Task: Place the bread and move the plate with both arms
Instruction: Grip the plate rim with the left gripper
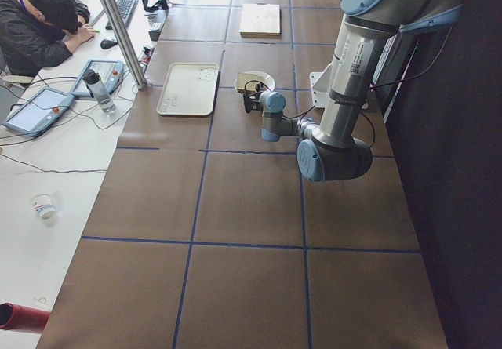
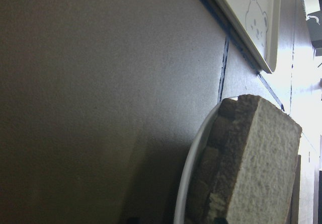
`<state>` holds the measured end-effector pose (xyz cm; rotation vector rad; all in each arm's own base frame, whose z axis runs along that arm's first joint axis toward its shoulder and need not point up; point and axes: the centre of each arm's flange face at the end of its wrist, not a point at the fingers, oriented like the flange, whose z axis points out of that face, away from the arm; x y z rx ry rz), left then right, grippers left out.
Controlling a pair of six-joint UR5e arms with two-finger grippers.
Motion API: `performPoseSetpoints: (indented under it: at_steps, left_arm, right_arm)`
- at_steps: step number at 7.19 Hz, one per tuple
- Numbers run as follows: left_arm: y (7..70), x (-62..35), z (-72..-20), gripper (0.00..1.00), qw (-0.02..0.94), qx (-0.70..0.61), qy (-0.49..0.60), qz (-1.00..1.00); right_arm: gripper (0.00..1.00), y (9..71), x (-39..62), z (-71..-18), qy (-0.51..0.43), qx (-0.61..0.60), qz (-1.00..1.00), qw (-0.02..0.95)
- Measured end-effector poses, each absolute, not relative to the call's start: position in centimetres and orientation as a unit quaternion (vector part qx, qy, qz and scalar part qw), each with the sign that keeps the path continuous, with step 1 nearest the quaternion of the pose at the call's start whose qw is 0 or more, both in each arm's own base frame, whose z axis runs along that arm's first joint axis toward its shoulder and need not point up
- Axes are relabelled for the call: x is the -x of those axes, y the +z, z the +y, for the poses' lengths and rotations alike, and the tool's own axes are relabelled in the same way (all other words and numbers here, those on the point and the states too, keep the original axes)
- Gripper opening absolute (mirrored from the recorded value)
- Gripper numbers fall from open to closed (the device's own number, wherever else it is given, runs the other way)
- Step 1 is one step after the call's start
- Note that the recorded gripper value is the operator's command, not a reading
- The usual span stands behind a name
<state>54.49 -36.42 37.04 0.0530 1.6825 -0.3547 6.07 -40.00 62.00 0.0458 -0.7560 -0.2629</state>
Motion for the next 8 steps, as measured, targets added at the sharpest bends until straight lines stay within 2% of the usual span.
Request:
performPoseSetpoints:
  at_steps: [2,4,6,8]
  left_arm:
    - [36.8,-55.6,-36.3,0.21,0.653,-0.022,-0.156,0.741]
    - [36.3,-56.4,-35.7,0.07,0.65,-0.023,-0.157,0.743]
    - [36.0,-56.5,-35.4,0.0,0.646,-0.022,-0.155,0.747]
    - [35.4,-56.0,-35.4,0.0,0.627,-0.013,-0.161,0.762]
  right_arm:
    - [0.99,62.0,-6.1,-40.0,-0.128,-0.022,-0.368,0.921]
    - [0.99,62.1,-6.1,-40.0,-0.127,-0.021,-0.368,0.921]
    - [0.99,62.1,-6.1,-40.0,-0.127,-0.021,-0.368,0.921]
    - [0.99,62.1,-6.1,-40.0,-0.128,-0.022,-0.369,0.921]
